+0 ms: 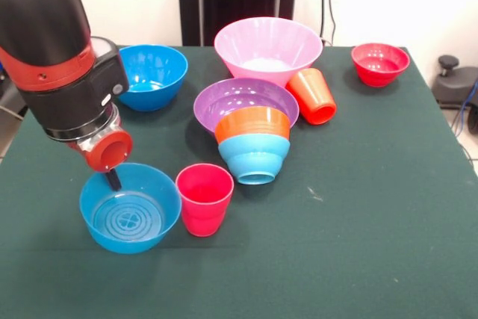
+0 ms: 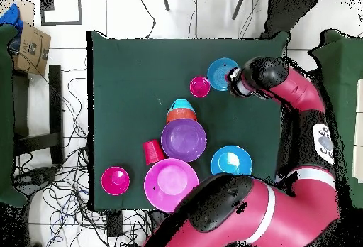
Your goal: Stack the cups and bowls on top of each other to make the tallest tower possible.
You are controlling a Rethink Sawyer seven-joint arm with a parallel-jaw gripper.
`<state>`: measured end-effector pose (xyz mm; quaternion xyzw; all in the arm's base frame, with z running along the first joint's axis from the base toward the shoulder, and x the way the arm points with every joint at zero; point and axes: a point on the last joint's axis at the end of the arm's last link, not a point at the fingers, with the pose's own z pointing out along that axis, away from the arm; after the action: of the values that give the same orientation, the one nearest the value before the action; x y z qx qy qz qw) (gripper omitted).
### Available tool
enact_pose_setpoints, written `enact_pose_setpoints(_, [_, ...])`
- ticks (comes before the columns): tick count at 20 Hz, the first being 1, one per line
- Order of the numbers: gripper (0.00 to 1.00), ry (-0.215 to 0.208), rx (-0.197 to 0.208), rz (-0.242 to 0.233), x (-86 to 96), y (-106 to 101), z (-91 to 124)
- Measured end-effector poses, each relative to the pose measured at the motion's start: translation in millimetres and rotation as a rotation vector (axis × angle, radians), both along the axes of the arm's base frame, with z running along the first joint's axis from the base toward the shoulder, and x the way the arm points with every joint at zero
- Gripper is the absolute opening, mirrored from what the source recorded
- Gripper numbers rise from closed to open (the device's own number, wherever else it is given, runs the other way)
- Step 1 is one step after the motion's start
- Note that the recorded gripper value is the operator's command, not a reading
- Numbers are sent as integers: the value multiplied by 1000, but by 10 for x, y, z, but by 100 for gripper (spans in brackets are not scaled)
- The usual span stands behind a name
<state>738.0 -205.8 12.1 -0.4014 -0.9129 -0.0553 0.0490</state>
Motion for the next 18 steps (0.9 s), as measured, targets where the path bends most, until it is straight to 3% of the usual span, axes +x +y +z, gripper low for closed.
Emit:
enact_pose_setpoints(9, [0, -6, -8, -1, 30, -42, 139])
enact_pose_setpoints(18, [0, 53, 17, -3, -50, -75, 212])
